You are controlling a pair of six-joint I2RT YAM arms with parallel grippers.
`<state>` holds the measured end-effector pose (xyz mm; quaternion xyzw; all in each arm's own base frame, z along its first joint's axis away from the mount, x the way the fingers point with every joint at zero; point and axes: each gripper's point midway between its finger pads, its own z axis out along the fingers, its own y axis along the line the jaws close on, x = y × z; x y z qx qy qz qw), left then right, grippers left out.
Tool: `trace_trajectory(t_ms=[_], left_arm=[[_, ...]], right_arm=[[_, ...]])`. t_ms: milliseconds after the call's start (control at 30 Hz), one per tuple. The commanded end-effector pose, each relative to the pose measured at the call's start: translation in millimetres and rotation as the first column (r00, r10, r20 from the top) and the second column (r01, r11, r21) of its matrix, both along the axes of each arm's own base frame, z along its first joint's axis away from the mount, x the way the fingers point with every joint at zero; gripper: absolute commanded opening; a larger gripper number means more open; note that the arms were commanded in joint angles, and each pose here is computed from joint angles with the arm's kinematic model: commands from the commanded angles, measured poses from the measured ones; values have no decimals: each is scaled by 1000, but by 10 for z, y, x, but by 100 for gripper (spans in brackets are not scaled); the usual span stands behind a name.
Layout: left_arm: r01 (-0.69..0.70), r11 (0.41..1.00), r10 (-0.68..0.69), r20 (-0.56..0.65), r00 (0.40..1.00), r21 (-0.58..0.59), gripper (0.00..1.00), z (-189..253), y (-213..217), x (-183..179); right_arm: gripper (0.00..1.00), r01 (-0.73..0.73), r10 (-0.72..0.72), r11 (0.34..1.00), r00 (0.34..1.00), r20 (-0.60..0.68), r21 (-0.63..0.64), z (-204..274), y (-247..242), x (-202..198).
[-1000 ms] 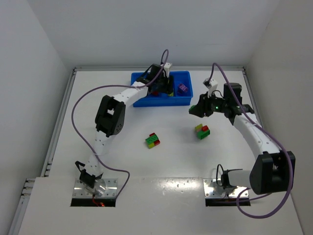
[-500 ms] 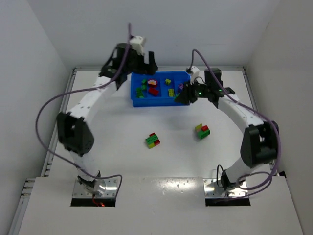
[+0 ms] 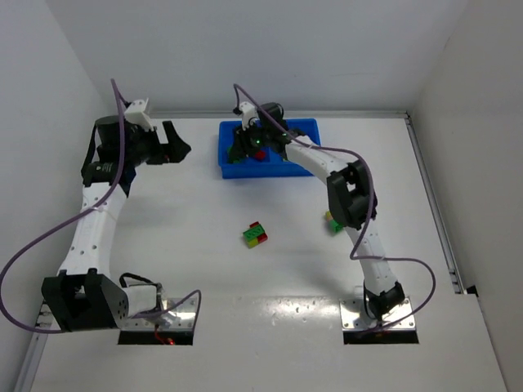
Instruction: Sort the legos into containers by color
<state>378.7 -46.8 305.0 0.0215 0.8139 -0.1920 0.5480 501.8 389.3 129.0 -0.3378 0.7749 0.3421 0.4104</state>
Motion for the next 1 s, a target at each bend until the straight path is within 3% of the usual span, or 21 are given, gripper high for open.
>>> trace_trajectory(t_ms=[0,167,333,533,700,800,833,867,900,933,967], left_arm=[[81,996,-81,8,997,-30,100,13,-59,-193],[90,994,-90,3,996,-63,100,1,-47,-209],[118,990,-120,-24,992,-82,100,-87,-88,-176],[130,990,-132,-35,991,-54,100,-226,-76,-184],[307,951,-307,16,952,28,100,-296,-341,-385],[454,877,-461,8,887,159,100,-511,-574,-575],[489,850,-492,-33,870,196,100,-669,-621,-624],[567,785,-566,-83,820,248,100,-846,-754,-752],[580,766,-573,-117,811,276,100,-934,-773,-775],[606,745,-587,-157,794,278,98,-1061,-818,-829],[654,714,-621,-204,756,249,96,-1222,-944,-932]], right_arm=[[1,59,-57,998,997,46,-26,-85,65,187],[5,130,-127,990,990,55,-56,-315,18,343],[48,125,-120,990,991,65,-65,-347,61,335],[68,93,-90,995,992,93,-28,5,126,238],[70,69,-74,997,992,107,46,709,30,27],[70,96,-104,993,988,118,75,1258,-378,-172],[70,106,-110,993,991,79,54,1160,-539,-286],[70,109,-118,991,985,128,77,1521,-741,-444],[70,118,-125,991,982,142,55,1539,-909,-518],[70,152,-151,988,986,75,-9,1247,-1204,-634],[70,172,-170,985,978,120,-9,1458,-1409,-792]])
